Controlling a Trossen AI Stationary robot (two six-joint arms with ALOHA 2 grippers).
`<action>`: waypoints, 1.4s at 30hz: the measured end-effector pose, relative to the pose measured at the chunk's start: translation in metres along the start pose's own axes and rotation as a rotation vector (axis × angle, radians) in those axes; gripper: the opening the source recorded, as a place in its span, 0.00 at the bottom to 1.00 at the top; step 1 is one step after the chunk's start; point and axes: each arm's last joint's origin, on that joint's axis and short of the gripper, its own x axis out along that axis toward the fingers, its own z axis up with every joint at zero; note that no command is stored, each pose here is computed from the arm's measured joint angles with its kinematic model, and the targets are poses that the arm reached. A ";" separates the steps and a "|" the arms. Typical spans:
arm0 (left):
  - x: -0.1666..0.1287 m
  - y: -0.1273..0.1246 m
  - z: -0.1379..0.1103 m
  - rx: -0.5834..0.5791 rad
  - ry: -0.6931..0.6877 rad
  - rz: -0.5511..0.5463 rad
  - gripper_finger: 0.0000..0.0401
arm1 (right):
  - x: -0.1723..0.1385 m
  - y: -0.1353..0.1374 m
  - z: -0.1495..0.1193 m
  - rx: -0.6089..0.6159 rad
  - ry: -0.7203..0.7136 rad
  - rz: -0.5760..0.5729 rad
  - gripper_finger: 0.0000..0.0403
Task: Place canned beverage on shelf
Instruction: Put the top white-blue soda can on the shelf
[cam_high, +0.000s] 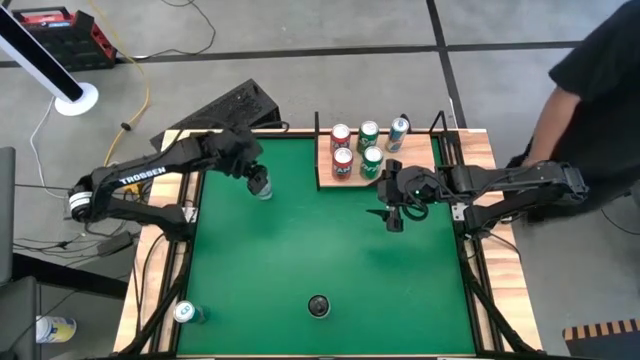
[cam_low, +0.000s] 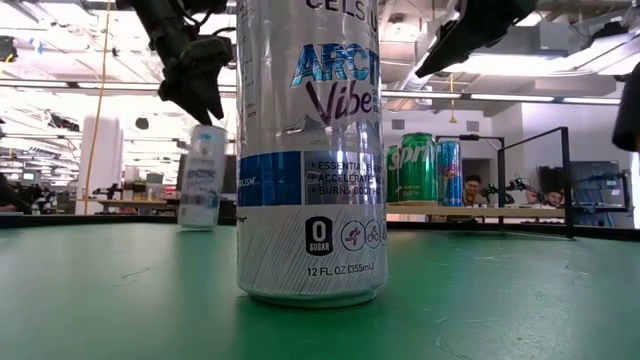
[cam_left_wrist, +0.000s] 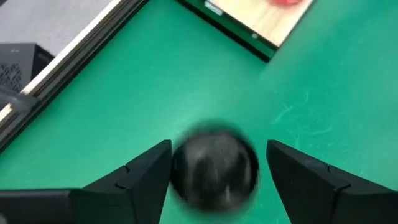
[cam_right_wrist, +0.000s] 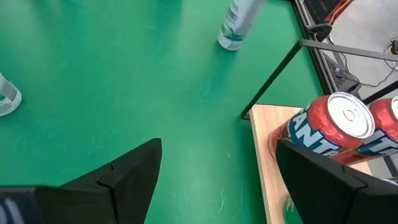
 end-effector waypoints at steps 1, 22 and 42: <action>0.000 -0.002 -0.001 0.003 0.001 0.002 0.60 | 0.000 0.000 0.000 0.002 0.001 0.000 0.85; -0.003 0.003 0.008 0.146 -0.077 0.084 0.67 | 0.000 0.001 -0.005 0.017 0.050 0.006 0.85; -0.036 -0.009 0.004 0.361 -0.275 -0.259 0.79 | 0.000 0.001 -0.005 0.018 0.053 0.010 0.85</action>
